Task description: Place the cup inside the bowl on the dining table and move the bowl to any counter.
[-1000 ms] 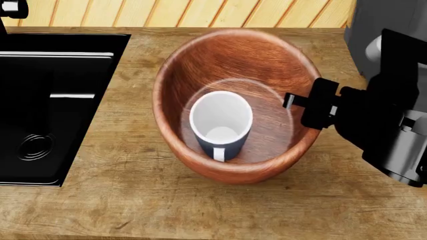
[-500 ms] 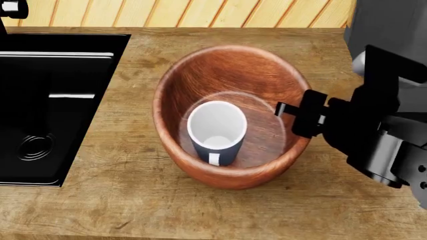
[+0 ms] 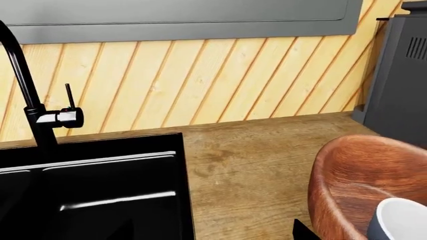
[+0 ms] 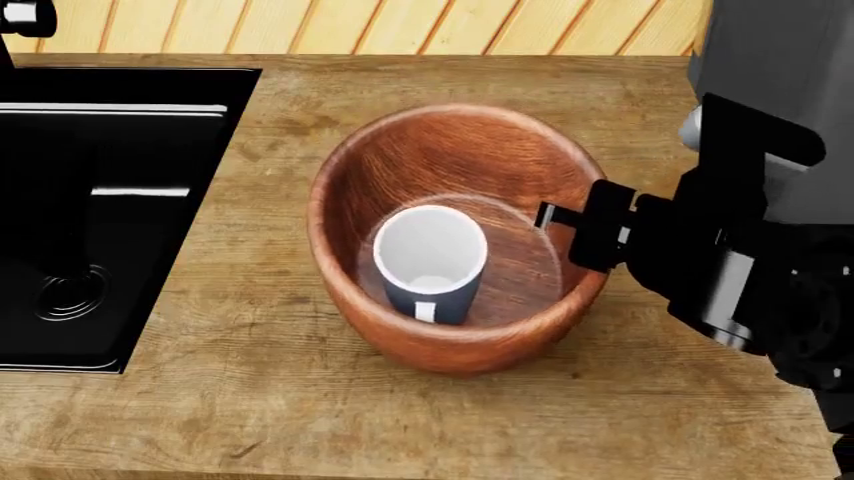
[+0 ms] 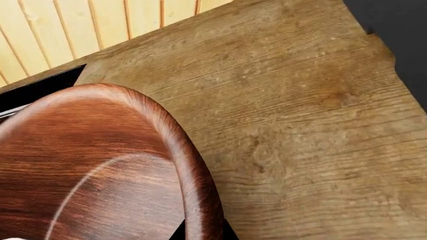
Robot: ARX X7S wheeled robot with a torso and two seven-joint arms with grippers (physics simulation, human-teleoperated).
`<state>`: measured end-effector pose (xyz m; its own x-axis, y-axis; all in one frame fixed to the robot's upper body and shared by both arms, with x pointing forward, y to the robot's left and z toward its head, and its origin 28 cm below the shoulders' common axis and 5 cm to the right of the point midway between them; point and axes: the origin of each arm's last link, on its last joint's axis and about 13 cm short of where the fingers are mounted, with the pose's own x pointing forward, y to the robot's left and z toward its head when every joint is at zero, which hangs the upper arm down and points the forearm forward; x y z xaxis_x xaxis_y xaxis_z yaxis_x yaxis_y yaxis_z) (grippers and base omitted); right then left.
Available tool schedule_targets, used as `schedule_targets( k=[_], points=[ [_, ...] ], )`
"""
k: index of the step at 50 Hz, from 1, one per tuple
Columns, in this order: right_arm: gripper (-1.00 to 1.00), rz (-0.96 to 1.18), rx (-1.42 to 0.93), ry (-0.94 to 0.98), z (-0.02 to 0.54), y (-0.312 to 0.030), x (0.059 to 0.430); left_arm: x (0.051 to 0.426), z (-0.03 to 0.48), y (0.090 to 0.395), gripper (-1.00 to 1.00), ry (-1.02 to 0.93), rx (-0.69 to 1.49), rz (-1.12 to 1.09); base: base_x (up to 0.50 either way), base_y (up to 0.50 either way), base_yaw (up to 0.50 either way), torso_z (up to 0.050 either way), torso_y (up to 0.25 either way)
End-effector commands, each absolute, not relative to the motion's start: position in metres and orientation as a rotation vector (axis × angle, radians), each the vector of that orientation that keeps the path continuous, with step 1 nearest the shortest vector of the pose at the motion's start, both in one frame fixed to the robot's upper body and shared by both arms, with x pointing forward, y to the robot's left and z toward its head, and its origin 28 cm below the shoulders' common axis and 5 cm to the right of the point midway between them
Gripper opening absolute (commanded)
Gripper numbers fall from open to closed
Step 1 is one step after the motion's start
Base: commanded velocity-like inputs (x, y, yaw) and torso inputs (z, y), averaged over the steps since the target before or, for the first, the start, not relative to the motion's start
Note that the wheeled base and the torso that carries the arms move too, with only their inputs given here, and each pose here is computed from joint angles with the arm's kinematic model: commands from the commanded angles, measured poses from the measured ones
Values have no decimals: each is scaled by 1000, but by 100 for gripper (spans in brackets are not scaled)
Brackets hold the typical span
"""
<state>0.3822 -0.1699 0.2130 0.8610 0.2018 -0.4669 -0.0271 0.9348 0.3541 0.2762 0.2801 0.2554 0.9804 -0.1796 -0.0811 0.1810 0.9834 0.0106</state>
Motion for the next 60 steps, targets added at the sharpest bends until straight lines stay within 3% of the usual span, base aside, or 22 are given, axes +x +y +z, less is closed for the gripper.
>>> schedule_targets(
  k=[1, 19, 20, 39, 49, 60],
  points=[
    [-100, 133, 355, 529, 209, -167, 387, 275, 254, 281, 100, 79, 14, -180, 0, 0, 0, 0, 0],
    [-100, 128, 355, 531, 209, -167, 387, 275, 252, 282, 100, 84, 10, -182, 0, 0, 0, 0, 0],
    [100, 128, 352, 529, 209, -167, 387, 275, 252, 282, 100, 84, 10, -182, 0, 0, 0, 0, 0],
    [100, 126, 327, 524, 205, -166, 388, 276, 251, 281, 100, 87, 5, -186, 0, 0, 0, 0, 0],
    [100, 99, 269, 424, 216, -168, 388, 278, 251, 279, 100, 86, 4, -185, 0, 0, 0, 0, 0],
    [100, 99, 55, 304, 225, -167, 378, 278, 250, 277, 100, 84, -1, -188, 0, 0, 0, 0, 0]
  ],
)
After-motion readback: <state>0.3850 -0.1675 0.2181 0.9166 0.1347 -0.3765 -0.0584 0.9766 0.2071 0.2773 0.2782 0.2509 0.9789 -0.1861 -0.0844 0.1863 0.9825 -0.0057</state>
